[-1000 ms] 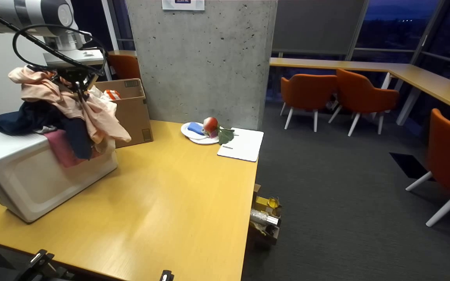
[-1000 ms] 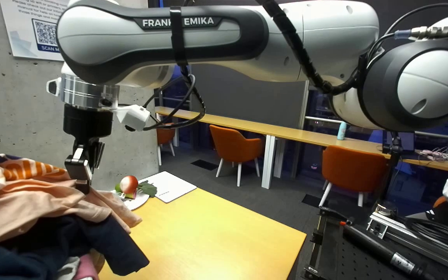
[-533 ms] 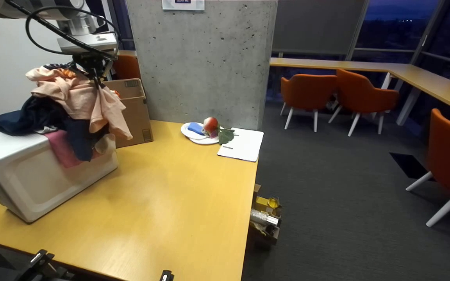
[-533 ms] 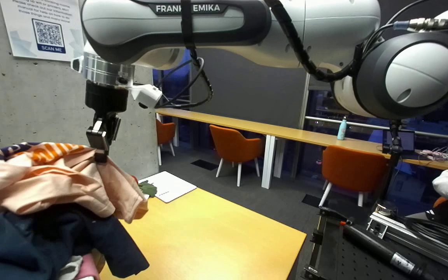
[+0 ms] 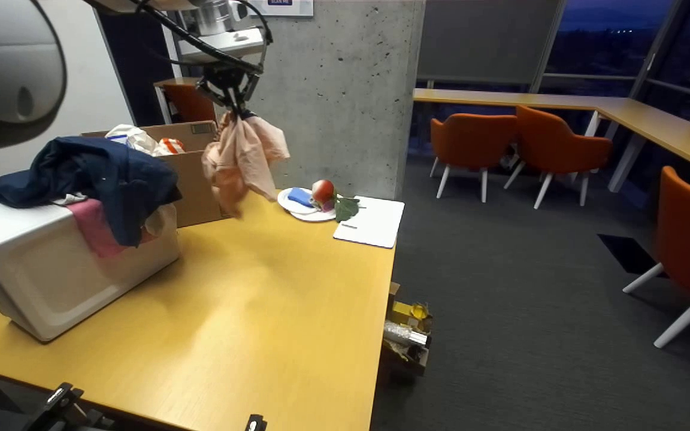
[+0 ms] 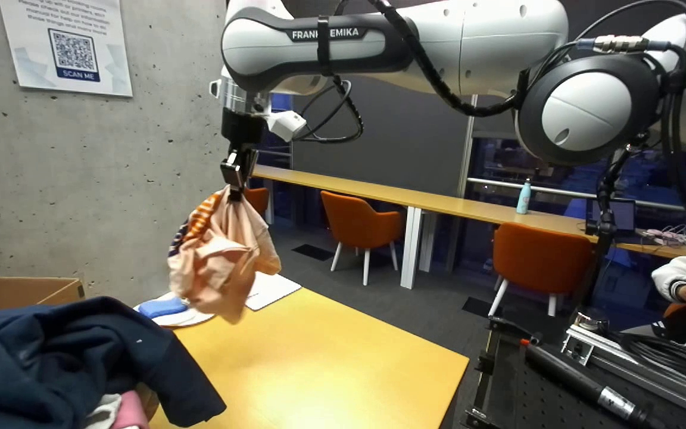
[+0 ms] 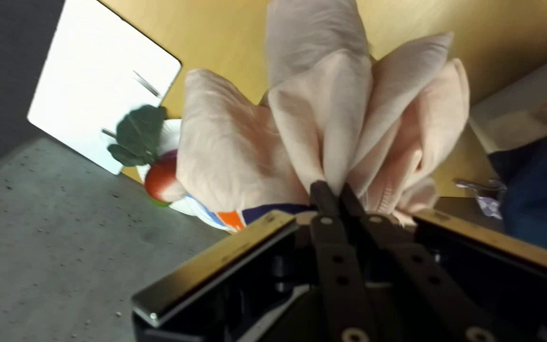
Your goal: Put the clothes on top of the basket on the table
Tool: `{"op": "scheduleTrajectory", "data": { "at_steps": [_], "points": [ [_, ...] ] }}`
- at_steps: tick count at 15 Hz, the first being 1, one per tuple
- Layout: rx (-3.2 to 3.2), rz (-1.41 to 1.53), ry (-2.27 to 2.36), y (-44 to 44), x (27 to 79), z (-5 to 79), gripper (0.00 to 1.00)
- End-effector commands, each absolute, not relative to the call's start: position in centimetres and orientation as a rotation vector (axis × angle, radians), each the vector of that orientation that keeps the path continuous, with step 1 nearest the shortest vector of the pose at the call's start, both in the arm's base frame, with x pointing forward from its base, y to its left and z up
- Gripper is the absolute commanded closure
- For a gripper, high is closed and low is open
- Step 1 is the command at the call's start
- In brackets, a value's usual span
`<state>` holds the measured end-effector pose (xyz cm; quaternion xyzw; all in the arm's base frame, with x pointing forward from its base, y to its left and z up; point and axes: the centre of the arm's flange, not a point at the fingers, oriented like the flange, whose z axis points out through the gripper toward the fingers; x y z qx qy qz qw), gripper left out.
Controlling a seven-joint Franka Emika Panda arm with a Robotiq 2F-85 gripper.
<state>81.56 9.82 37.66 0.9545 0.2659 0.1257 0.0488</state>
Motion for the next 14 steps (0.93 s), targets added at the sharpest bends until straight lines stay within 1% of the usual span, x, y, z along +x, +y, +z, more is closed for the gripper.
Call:
{"op": "scheduleTrajectory", "data": {
  "at_steps": [1,6,10,11,12,14],
  "points": [
    [2.914,0.316,0.668,4.1,87.9,36.5,0.99],
    [2.976,0.170,0.533,-2.7,87.5,28.5,0.99],
    [3.005,0.083,0.502,-3.0,87.0,23.8,0.99],
    [3.008,0.071,0.493,-2.8,86.9,23.3,0.70],
    [3.008,0.068,0.483,-2.8,86.9,23.2,0.68],
    [3.005,0.071,0.470,-2.4,87.1,23.9,0.55]
  ]
}}
